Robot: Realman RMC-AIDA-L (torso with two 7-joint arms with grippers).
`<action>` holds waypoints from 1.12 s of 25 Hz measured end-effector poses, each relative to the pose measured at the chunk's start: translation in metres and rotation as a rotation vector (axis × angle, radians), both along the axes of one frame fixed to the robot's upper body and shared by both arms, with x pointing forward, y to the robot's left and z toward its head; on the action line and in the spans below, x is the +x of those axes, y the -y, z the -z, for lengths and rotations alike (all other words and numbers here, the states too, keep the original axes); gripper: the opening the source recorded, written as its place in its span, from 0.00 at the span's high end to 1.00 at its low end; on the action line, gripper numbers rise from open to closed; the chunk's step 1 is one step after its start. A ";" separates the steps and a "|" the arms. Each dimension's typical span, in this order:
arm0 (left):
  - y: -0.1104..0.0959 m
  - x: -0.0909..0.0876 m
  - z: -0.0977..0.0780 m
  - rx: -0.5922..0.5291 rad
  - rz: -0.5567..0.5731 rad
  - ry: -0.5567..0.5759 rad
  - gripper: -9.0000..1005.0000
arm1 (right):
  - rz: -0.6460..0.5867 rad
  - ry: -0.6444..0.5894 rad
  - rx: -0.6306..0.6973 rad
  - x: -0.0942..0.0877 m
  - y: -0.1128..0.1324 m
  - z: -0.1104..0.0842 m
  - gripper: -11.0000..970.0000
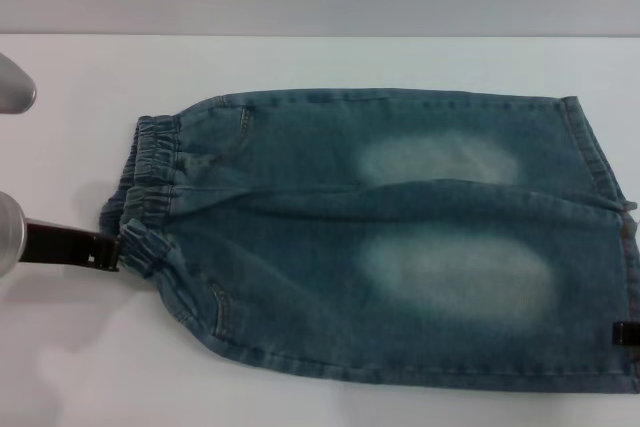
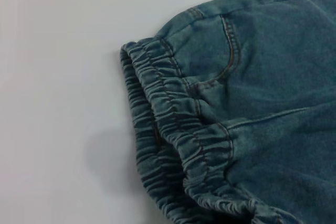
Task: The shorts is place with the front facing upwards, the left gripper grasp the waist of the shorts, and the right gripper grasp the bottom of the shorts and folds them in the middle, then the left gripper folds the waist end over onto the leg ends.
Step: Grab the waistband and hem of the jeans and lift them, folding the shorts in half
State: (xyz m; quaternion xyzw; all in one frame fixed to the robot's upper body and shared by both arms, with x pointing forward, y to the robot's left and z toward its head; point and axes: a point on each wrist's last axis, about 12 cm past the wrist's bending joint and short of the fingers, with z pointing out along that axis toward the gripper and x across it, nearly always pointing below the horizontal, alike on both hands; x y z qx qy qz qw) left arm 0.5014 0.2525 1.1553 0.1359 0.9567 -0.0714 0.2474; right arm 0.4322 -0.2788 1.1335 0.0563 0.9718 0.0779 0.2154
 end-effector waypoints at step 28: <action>0.004 0.002 -0.001 -0.001 0.013 0.003 0.99 | 0.005 -0.030 0.003 -0.002 0.000 0.013 0.18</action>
